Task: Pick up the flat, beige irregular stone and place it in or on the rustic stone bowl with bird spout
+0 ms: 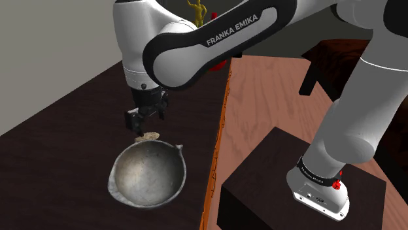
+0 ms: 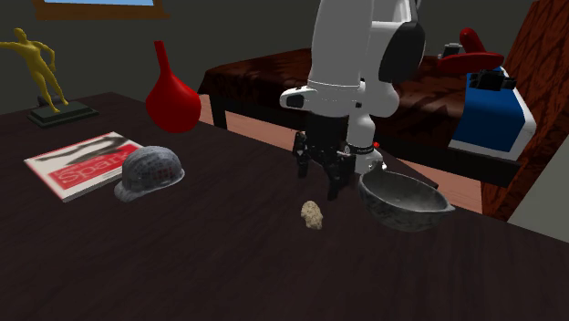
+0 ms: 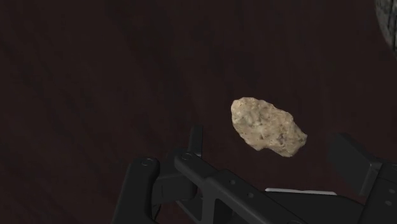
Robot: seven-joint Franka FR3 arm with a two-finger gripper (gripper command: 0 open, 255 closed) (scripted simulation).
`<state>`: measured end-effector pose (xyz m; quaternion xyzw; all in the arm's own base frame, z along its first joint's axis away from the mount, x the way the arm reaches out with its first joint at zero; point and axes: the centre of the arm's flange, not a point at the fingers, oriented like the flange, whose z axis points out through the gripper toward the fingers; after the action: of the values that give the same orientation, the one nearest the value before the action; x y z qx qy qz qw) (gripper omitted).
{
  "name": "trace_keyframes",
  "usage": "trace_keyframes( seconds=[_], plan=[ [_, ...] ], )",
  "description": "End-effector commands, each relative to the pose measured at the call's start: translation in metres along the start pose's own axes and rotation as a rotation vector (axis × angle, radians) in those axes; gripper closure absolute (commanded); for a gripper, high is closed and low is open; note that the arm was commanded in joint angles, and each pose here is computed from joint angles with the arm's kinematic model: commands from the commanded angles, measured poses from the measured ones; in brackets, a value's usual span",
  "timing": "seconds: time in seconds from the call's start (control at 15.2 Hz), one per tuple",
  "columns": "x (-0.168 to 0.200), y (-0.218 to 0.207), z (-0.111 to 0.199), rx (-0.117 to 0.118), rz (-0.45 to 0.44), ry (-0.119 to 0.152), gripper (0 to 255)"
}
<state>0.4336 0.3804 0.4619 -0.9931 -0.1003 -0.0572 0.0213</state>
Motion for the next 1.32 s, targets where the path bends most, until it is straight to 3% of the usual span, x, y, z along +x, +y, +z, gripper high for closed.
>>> trace_keyframes(
  seconds=[0.0, 0.53, 0.99, 1.06, 1.25],
  plan=[
    [0.014, -0.017, 0.009, 0.003, -0.004, 0.007, 0],
    [0.014, -0.017, 0.049, 0.003, -0.004, 0.007, 0],
    [0.014, -0.017, 0.049, 0.003, -0.004, 0.007, 0],
    [0.014, -0.017, 0.049, 0.003, -0.004, 0.007, 255],
    [0.014, -0.017, 0.049, 0.003, -0.004, 0.007, 255]
  ],
)
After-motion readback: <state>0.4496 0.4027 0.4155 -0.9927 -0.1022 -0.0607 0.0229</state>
